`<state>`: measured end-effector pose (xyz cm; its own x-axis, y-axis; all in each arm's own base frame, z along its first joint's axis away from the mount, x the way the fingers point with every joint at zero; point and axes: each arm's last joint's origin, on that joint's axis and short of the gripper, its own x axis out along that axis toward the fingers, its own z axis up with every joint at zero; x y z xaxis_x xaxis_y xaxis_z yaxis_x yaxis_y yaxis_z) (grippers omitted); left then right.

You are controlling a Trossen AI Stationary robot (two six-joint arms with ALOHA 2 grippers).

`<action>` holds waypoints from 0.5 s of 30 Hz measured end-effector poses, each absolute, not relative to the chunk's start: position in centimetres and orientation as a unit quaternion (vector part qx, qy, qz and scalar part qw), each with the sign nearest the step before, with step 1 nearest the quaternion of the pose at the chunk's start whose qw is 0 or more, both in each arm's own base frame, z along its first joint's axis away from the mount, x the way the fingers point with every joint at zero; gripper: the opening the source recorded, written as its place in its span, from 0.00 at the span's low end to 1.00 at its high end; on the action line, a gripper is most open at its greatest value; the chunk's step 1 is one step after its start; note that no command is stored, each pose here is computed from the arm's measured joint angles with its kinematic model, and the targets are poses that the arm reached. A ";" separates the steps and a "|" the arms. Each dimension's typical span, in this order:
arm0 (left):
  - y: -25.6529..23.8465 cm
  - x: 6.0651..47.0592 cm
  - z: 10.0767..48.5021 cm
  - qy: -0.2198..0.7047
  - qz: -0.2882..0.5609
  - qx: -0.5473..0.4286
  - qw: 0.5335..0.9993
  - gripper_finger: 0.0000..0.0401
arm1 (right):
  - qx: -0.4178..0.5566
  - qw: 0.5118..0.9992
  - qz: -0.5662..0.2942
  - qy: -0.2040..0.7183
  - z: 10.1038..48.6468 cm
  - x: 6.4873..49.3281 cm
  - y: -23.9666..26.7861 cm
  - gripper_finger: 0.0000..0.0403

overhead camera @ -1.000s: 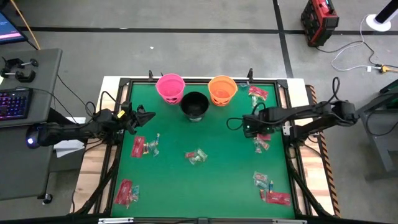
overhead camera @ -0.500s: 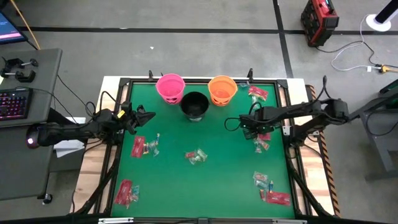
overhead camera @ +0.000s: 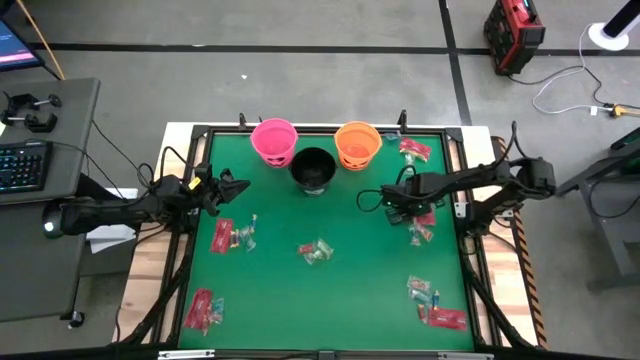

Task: Sort candy by brand, put in halloween buckets
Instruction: Put the orange candy into the black bucket

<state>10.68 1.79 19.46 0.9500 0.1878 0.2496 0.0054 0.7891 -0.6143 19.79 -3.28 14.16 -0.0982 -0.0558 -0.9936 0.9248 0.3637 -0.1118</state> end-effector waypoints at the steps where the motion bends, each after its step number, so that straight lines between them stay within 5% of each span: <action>1: 1.8 10.7 19.5 -0.151 0.049 -0.321 0.934 0.00 | 0.358 0.569 -0.428 0.604 14.2 19.8 -3.2 0.23; 5: 1.8 10.7 19.5 -0.150 0.049 -0.321 0.934 0.00 | 0.340 0.573 -0.408 0.624 15.3 19.7 -2.5 0.05; 10: 1.8 10.7 19.5 -0.150 0.049 -0.321 0.934 0.00 | 0.290 0.590 -0.409 0.633 18.6 19.5 -2.4 0.07; 15: 1.8 10.7 19.5 -0.150 0.049 -0.321 0.934 0.00 | 0.274 0.684 -0.407 0.540 23.4 20.5 -2.8 0.02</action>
<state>10.69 1.79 19.46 0.9500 0.1877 0.2495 0.0055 0.7889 -0.6144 20.47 -2.82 23.38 0.0864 -0.2611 -0.9615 0.8521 0.5195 -0.0645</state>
